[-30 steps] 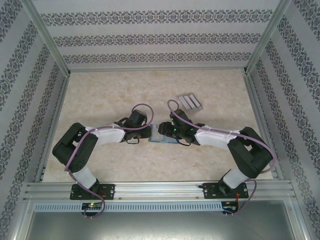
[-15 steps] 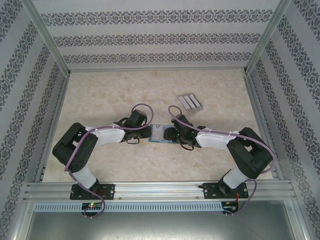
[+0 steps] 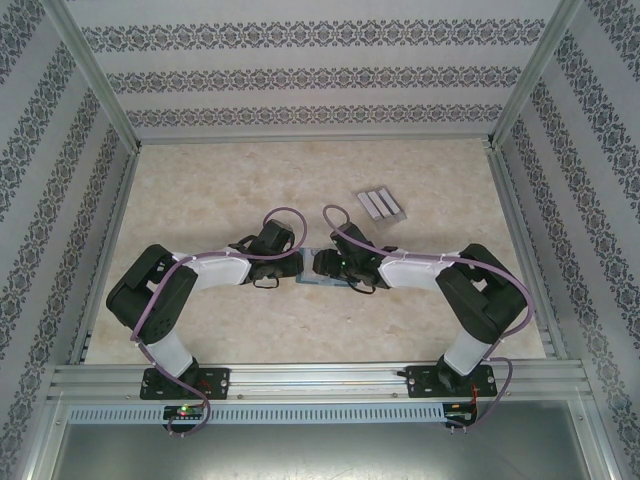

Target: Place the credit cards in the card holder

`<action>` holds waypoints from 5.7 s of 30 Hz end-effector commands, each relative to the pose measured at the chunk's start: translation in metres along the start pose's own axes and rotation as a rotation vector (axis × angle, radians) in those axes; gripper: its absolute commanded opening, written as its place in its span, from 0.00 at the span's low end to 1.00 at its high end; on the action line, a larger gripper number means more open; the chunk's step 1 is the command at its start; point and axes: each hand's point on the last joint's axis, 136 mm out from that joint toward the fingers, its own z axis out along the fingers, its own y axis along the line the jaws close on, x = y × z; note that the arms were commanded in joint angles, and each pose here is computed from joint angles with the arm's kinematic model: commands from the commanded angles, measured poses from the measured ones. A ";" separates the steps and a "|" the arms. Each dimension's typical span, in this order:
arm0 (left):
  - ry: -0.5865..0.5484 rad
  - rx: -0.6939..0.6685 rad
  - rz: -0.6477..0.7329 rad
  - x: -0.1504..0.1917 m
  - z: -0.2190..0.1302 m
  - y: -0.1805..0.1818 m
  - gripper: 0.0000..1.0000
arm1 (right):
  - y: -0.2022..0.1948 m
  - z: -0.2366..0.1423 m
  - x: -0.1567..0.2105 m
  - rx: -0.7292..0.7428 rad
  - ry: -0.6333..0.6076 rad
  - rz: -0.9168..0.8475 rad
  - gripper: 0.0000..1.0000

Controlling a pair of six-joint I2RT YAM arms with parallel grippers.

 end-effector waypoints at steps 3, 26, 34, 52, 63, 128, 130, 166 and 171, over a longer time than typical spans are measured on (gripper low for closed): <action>0.002 0.011 -0.022 -0.002 0.004 0.000 0.28 | 0.020 -0.005 -0.005 -0.044 -0.001 -0.031 0.54; 0.005 0.021 -0.019 -0.002 0.005 -0.002 0.28 | -0.036 -0.065 -0.010 0.045 -0.131 0.003 0.55; 0.001 0.011 -0.014 -0.003 0.004 -0.001 0.28 | -0.036 -0.042 0.002 0.028 -0.049 0.029 0.56; -0.040 -0.005 -0.007 -0.009 -0.006 0.002 0.28 | -0.015 -0.037 -0.008 -0.025 -0.057 0.004 0.53; -0.088 -0.037 -0.023 -0.018 -0.017 0.013 0.28 | -0.004 -0.036 -0.010 -0.046 -0.059 -0.027 0.51; -0.011 0.136 -0.009 -0.015 -0.003 -0.004 0.58 | -0.027 -0.026 0.008 -0.012 0.142 -0.023 0.34; -0.032 0.121 -0.019 -0.017 -0.007 -0.001 0.58 | -0.020 -0.025 0.008 -0.020 0.138 -0.038 0.33; -0.094 0.230 -0.056 -0.012 -0.042 0.005 0.87 | 0.049 0.035 -0.027 -0.189 0.197 0.066 0.43; -0.008 0.190 -0.082 0.002 -0.015 0.015 0.70 | 0.048 0.037 -0.029 -0.185 0.200 0.089 0.44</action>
